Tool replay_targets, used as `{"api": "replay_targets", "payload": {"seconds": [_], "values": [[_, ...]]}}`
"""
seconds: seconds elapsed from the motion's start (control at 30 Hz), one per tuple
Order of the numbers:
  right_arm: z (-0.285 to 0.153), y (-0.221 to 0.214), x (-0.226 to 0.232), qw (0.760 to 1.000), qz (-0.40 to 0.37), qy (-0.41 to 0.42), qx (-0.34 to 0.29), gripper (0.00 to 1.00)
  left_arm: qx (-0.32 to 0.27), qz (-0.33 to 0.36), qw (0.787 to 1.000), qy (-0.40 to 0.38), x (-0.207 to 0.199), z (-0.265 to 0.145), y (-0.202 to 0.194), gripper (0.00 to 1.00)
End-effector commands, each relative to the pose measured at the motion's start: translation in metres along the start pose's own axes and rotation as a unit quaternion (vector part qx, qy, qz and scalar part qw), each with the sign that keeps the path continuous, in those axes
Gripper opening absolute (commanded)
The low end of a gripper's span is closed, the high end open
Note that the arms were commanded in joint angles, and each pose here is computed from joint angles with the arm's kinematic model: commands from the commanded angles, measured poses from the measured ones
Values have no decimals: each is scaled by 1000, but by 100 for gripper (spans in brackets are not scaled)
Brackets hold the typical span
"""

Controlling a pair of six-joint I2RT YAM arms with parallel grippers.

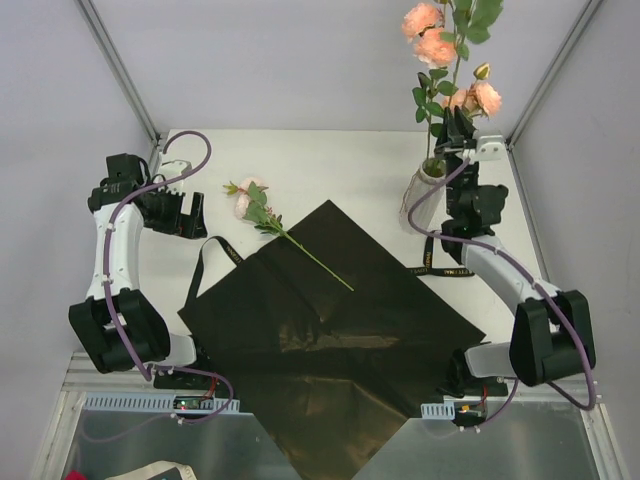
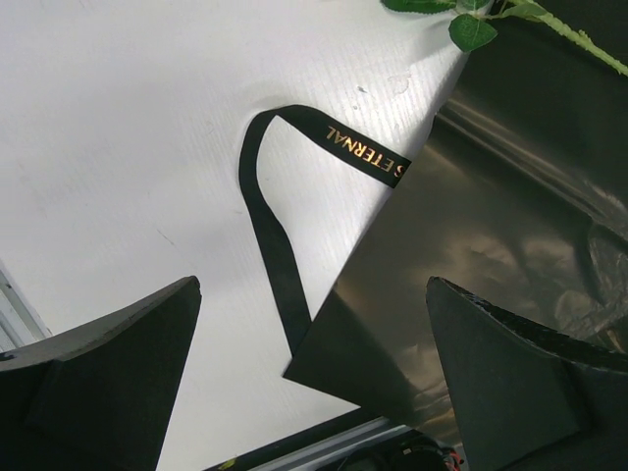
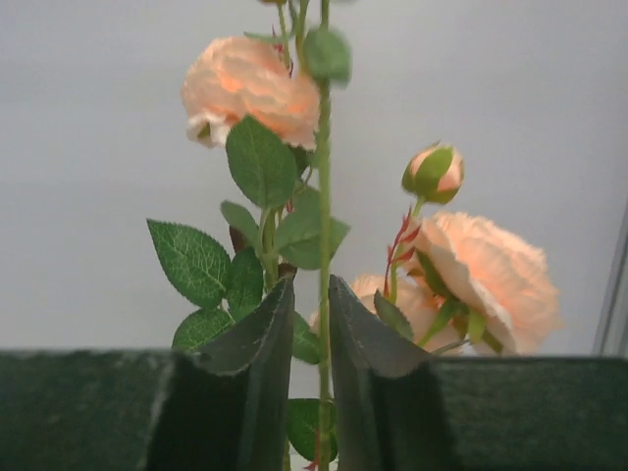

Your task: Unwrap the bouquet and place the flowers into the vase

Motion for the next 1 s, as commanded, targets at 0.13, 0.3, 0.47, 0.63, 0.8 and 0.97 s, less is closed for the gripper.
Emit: {"api": "replay_targets", "payload": {"seconds": [0.13, 0.3, 0.47, 0.63, 0.8, 0.97], "values": [[-29, 121, 7, 987, 15, 0, -160, 54, -26, 15, 999, 13, -7, -20, 4, 99], [-48, 120, 17, 991, 8, 9, -130, 61, -30, 14, 999, 10, -11, -22, 1, 99], [-65, 102, 45, 997, 33, 54, -53, 64, -31, 14, 999, 4, -17, -22, -2, 99], [-84, 58, 72, 985, 104, 80, 113, 65, -32, 9, 999, 1, -18, -22, -3, 99], [-106, 12, 85, 961, 107, 79, 244, 67, -36, 15, 999, 4, -18, -24, -2, 99], [-132, -15, 110, 930, 132, 129, 316, 66, -34, 18, 999, 2, -19, -23, -4, 99]]}}
Point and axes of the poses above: each gripper's point midway between its finger pads, its own z axis out along the fingers, its own x axis along the line the jaws close on, y = z × x, the point moved 1 cm from there along -z, back along the fingers, and after that the axes turned 4 degrees about z, right-handed, at the moved point
